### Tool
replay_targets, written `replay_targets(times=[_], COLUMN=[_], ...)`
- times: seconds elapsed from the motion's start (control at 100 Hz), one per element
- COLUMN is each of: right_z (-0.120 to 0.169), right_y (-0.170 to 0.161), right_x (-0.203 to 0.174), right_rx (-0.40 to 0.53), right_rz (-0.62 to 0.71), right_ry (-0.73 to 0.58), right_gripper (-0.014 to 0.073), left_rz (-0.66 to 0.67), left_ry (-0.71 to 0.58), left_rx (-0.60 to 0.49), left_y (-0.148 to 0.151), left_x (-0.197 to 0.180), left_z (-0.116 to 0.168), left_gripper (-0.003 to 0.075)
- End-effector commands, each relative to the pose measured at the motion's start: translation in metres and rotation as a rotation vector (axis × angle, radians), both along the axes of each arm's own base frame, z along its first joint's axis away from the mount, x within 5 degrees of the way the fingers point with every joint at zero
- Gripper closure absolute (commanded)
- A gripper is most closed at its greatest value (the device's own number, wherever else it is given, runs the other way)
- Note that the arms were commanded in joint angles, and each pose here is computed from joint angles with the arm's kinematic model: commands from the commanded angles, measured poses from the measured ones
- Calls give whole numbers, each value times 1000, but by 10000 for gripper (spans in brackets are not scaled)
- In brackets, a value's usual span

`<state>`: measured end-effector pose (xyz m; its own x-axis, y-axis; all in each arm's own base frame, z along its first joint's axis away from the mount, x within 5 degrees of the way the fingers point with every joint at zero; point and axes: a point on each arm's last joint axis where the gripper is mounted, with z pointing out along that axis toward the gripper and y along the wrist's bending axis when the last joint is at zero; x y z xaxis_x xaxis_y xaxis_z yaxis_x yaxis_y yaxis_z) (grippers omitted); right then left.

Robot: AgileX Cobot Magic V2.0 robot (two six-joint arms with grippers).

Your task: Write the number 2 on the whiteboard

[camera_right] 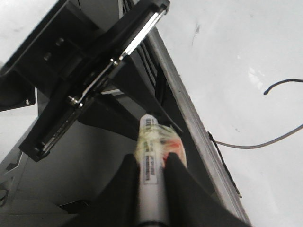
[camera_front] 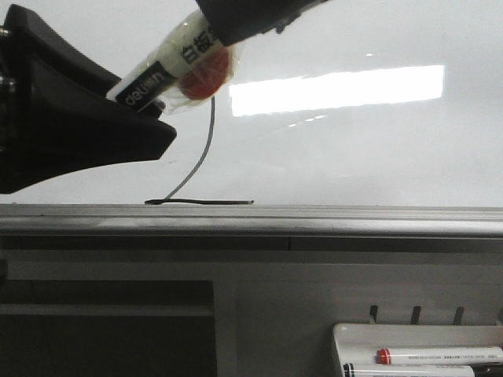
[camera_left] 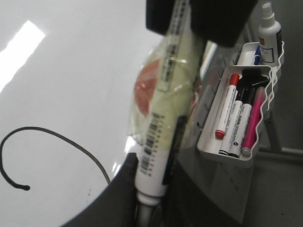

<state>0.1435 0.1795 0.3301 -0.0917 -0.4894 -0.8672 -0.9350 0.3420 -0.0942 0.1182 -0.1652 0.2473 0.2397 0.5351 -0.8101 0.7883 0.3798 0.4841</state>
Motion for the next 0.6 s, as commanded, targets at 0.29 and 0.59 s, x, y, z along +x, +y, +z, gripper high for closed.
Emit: replay_targets(times=[0.29, 0.59], right_z=[42, 84], right_y=[-12, -45], right_x=[18, 8], right_rx=[233, 443], right_rz=[-260, -452], right_ry=[-243, -460], right_gripper=[-36, -1], left_rz=[193, 679], left_ry=[63, 353], left_rx=[-284, -613], left_y=[4, 41], left_x=[14, 44], left_z=[23, 18], left_gripper=[741, 741])
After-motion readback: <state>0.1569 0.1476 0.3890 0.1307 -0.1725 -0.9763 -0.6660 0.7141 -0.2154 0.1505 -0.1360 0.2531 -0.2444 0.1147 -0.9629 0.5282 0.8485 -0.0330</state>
